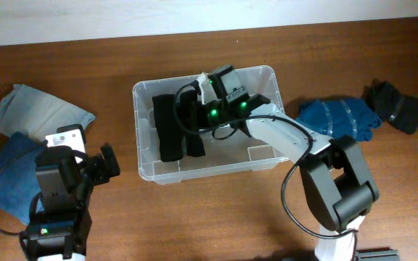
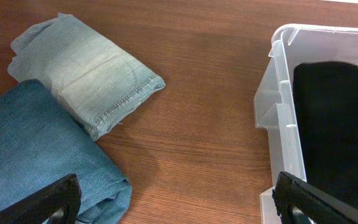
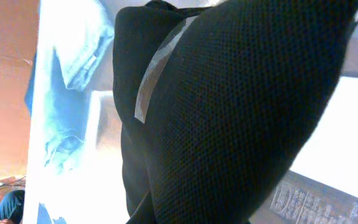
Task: Pack container
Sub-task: 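Lift the black garments with the right gripper and lower into container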
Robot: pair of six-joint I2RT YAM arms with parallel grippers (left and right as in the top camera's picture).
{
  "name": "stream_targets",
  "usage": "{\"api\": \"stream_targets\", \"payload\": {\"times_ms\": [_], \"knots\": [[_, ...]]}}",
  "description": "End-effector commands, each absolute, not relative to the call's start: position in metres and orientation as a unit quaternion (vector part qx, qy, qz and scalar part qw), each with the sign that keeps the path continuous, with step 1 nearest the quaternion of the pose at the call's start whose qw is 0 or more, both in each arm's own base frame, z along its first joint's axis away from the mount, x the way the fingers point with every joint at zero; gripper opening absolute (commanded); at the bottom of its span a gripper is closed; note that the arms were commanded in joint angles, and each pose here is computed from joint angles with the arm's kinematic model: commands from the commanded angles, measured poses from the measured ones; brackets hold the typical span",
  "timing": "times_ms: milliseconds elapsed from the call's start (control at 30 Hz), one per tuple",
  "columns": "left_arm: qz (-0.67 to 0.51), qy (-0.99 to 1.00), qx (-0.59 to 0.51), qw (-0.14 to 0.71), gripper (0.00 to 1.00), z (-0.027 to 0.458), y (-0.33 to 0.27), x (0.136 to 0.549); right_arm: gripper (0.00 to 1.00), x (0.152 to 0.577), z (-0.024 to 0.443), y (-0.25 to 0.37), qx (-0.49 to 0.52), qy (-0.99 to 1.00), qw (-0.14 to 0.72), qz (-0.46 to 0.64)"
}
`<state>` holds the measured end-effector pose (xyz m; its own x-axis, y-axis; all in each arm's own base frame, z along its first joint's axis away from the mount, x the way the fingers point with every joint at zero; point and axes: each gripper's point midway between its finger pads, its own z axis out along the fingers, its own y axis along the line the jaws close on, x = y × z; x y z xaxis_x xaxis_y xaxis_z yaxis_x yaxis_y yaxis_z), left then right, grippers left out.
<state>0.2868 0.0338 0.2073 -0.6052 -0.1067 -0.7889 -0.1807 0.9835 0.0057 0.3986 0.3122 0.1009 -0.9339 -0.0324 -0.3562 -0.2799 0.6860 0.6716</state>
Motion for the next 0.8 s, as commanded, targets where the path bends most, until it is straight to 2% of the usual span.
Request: {"api": "stream_targets", "payload": {"times_ms": [0, 100, 133, 167, 200, 233, 367, 467, 633, 767], "knots": [[0.038, 0.89, -0.086, 0.447, 0.99, 0.217, 0.034, 0.289, 0.04, 0.401, 0.107, 0.314, -0.08, 0.904, 0.162, 0.388], [0.038, 0.89, -0.086, 0.447, 0.99, 0.217, 0.034, 0.289, 0.05, 0.395, 0.104, 0.316, -0.083, 0.907, 0.152, 0.384], [0.038, 0.89, -0.086, 0.447, 1.0, 0.217, 0.034, 0.289, 0.11, 0.392, 0.103, 0.318, -0.085, 0.907, 0.149, 0.384], [0.037, 0.89, -0.086, 0.447, 0.99, 0.217, 0.034, 0.289, 0.4, 0.39, 0.103, 0.32, -0.087, 0.907, 0.147, 0.384], [0.038, 0.89, -0.086, 0.447, 0.99, 0.217, 0.034, 0.289, 0.79, 0.389, 0.103, 0.321, -0.089, 0.907, 0.145, 0.385], [0.037, 0.89, -0.085, 0.447, 0.99, 0.217, 0.034, 0.289, 0.99, 0.386, 0.102, 0.323, -0.098, 0.907, 0.144, 0.384], [0.037, 0.89, -0.085, 0.447, 0.99, 0.217, 0.034, 0.289, 0.99, 0.381, 0.101, 0.321, -0.127, 0.907, 0.147, 0.375], [0.038, 0.89, -0.086, 0.447, 0.99, 0.217, 0.034, 0.289, 0.99, 0.387, 0.117, 0.306, -0.124, 0.905, 0.165, 0.371], [0.038, 0.89, -0.086, 0.447, 1.0, 0.217, 0.034, 0.289, 0.98, 0.407, 0.18, 0.246, -0.094, 0.903, 0.24, 0.343], [0.038, 0.889, -0.086, 0.448, 1.0, 0.218, 0.034, 0.29, 0.99, 0.408, 0.248, 0.169, -0.071, 0.896, 0.326, 0.295]]}}
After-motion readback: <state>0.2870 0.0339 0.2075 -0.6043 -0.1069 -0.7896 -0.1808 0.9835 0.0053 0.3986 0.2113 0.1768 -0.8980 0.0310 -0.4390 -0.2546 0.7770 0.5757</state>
